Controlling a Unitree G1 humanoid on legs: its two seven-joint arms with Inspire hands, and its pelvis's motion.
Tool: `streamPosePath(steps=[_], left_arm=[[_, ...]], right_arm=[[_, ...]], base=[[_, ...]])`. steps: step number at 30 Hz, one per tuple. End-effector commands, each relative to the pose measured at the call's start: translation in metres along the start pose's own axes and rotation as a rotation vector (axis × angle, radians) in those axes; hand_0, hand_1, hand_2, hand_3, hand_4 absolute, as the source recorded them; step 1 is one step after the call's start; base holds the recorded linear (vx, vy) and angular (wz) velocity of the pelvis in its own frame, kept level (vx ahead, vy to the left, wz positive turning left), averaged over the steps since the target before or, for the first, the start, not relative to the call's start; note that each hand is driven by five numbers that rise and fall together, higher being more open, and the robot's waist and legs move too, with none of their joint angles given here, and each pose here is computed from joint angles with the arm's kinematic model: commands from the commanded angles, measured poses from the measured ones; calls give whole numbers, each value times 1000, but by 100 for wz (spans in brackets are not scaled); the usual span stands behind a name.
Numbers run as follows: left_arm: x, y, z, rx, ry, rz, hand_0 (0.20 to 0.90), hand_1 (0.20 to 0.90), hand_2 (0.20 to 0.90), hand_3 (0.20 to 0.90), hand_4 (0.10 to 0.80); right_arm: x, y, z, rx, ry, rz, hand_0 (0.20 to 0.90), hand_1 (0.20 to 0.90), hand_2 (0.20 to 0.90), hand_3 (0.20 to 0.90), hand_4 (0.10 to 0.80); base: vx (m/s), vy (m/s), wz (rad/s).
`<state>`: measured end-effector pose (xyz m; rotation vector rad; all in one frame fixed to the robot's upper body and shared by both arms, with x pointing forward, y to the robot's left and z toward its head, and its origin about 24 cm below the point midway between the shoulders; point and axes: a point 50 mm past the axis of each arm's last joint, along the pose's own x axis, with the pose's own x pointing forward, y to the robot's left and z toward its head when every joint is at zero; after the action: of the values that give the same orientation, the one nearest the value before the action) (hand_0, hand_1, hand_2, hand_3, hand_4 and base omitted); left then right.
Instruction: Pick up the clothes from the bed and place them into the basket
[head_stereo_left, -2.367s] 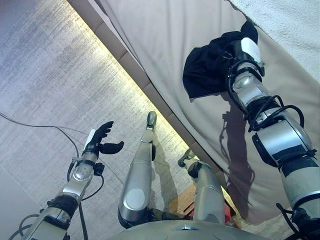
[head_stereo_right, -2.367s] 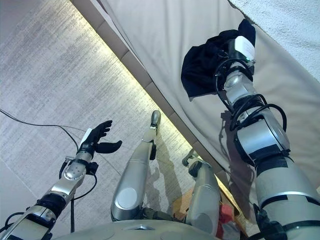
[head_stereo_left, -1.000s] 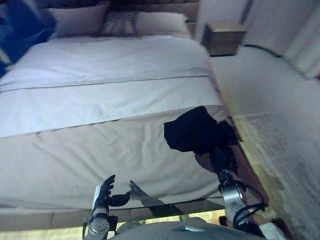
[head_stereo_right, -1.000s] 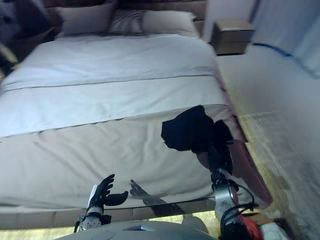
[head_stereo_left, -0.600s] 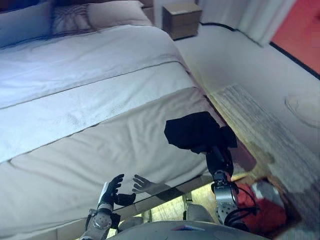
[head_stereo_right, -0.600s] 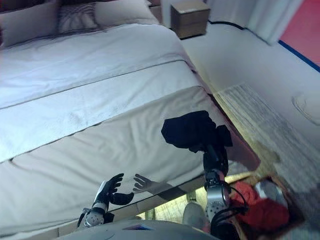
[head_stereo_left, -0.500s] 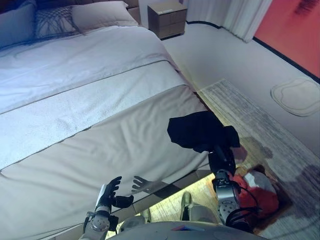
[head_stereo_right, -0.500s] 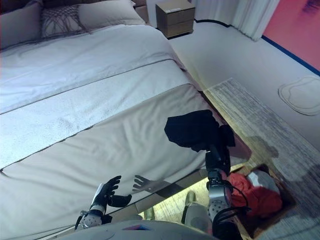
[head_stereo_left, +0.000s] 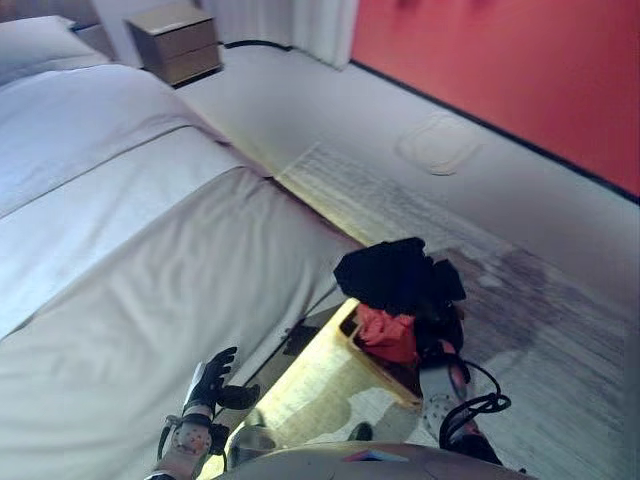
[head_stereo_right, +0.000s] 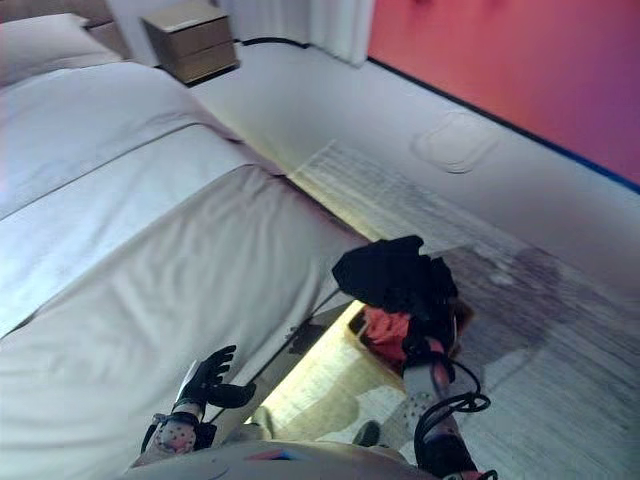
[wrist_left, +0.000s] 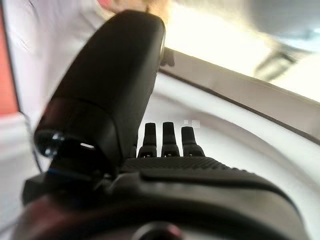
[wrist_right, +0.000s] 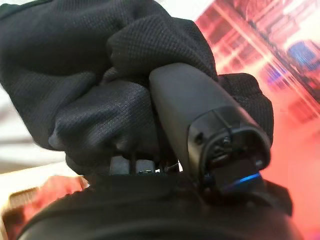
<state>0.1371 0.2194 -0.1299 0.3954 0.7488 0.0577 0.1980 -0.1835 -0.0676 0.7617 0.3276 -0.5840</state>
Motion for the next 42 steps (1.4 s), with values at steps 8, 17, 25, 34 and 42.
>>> streamPosePath(steps=[8, 17, 25, 34, 42], left_arm=[[1, 4, 4, -92, -55, 50, 900, 900, 900, 900, 800], [0, 22, -2, 7, -52, 31, 900, 900, 900, 900, 800], [-8, 9, -18, -12, -9, 19, 900, 900, 900, 900, 800], [-17, 2, -29, 23, -7, -23, 900, 900, 900, 900, 800], [-19, 0, -28, 26, -26, -40, 900, 900, 900, 900, 800]], right_arm=[[31, 53, 35, -83, -171, 118, 300, 300, 300, 200, 100], [43, 31, 42, -110, -209, 14, 300, 300, 300, 200, 100], [63, 28, 78, -142, -291, -54, 300, 300, 300, 200, 100], [74, 26, 108, -149, -354, -137, 300, 300, 300, 200, 100], [78, 30, 126, -138, -400, -164, 300, 300, 300, 200, 100]], base=[[23, 100, -159], [61, 16, -9], [-17, -60, -11], [21, 9, 3], [2, 0, 7]])
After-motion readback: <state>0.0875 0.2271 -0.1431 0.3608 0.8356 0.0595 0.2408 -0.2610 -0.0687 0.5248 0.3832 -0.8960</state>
